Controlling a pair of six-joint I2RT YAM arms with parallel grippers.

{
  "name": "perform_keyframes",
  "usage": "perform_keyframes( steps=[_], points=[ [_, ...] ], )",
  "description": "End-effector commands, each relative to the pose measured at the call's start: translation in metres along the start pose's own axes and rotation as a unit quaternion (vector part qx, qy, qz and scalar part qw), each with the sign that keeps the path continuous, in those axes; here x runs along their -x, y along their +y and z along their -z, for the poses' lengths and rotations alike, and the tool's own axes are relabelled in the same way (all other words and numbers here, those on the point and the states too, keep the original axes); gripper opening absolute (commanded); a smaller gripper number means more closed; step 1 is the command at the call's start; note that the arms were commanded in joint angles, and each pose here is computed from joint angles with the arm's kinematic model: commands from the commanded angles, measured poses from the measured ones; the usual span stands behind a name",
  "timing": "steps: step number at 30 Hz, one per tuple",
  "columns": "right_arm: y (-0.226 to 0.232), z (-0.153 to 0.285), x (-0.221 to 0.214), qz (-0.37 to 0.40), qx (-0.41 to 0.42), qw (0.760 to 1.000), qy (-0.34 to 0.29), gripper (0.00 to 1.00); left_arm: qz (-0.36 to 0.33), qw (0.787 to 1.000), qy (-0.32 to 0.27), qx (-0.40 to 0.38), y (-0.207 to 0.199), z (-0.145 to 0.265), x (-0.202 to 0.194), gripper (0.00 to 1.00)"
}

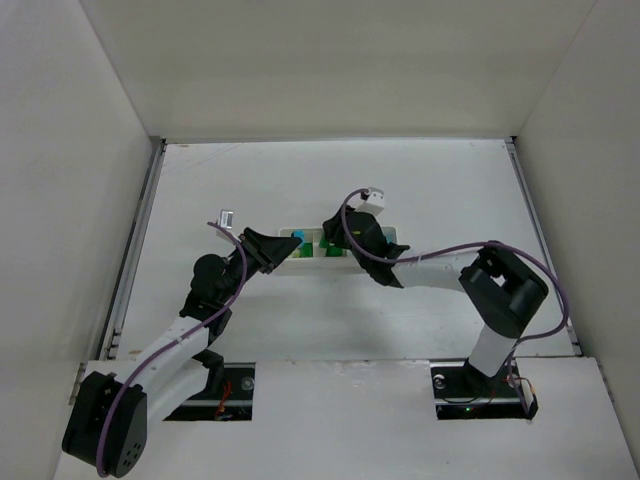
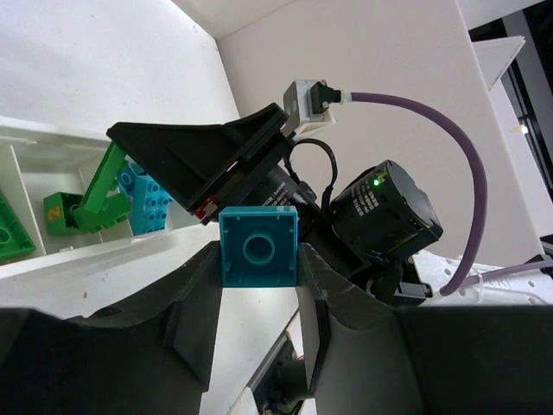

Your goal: Sort the legos into containers by color

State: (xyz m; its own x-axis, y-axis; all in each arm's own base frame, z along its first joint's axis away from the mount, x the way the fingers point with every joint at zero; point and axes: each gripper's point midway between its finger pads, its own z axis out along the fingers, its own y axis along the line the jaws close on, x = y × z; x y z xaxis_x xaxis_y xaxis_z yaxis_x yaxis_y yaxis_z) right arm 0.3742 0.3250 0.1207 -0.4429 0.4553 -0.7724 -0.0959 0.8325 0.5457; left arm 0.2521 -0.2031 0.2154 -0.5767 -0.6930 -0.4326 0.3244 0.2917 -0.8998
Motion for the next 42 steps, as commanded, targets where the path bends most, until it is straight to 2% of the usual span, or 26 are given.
perform_keyframes(
  steps=[1, 10, 13, 18, 24, 31, 37, 42],
  points=[
    [0.013, -0.003, 0.009, 0.009, 0.003, 1.000, -0.023, 0.44, -0.020, 0.999, -0.005, -0.027, -0.011, 0.001, 0.003, 0.22],
    [0.021, 0.004, 0.013, 0.001, 0.018, 1.000, -0.020, 0.49, -0.021, 0.999, -0.006, -0.026, -0.011, 0.001, 0.004, 0.22],
    [0.024, 0.013, 0.023, -0.004, 0.024, 0.999, -0.028, 0.50, -0.021, 0.999, -0.007, -0.027, -0.012, 0.001, 0.004, 0.22],
    [0.022, 0.039, 0.048, -0.015, 0.032, 0.998, -0.045, 0.58, -0.021, 1.000, 0.005, -0.020, -0.011, -0.003, -0.002, 0.22],
    [-0.033, 0.071, 0.079, -0.030, -0.011, 0.997, -0.069, 0.59, -0.041, 0.998, 0.050, -0.013, -0.013, -0.027, -0.029, 0.22],
    [-0.100, 0.109, 0.093, -0.073, -0.061, 0.991, -0.099, 0.57, -0.095, 0.990, 0.100, -0.004, -0.019, -0.070, -0.072, 0.22],
    [-0.125, 0.117, 0.088, -0.086, -0.084, 0.988, -0.099, 0.58, -0.136, 0.982, 0.134, 0.008, -0.021, -0.114, -0.104, 0.22],
    [-0.143, 0.123, 0.085, -0.104, -0.097, 0.984, -0.107, 0.59, -0.159, 0.974, 0.152, 0.051, 0.002, -0.147, -0.122, 0.22]
  ],
)
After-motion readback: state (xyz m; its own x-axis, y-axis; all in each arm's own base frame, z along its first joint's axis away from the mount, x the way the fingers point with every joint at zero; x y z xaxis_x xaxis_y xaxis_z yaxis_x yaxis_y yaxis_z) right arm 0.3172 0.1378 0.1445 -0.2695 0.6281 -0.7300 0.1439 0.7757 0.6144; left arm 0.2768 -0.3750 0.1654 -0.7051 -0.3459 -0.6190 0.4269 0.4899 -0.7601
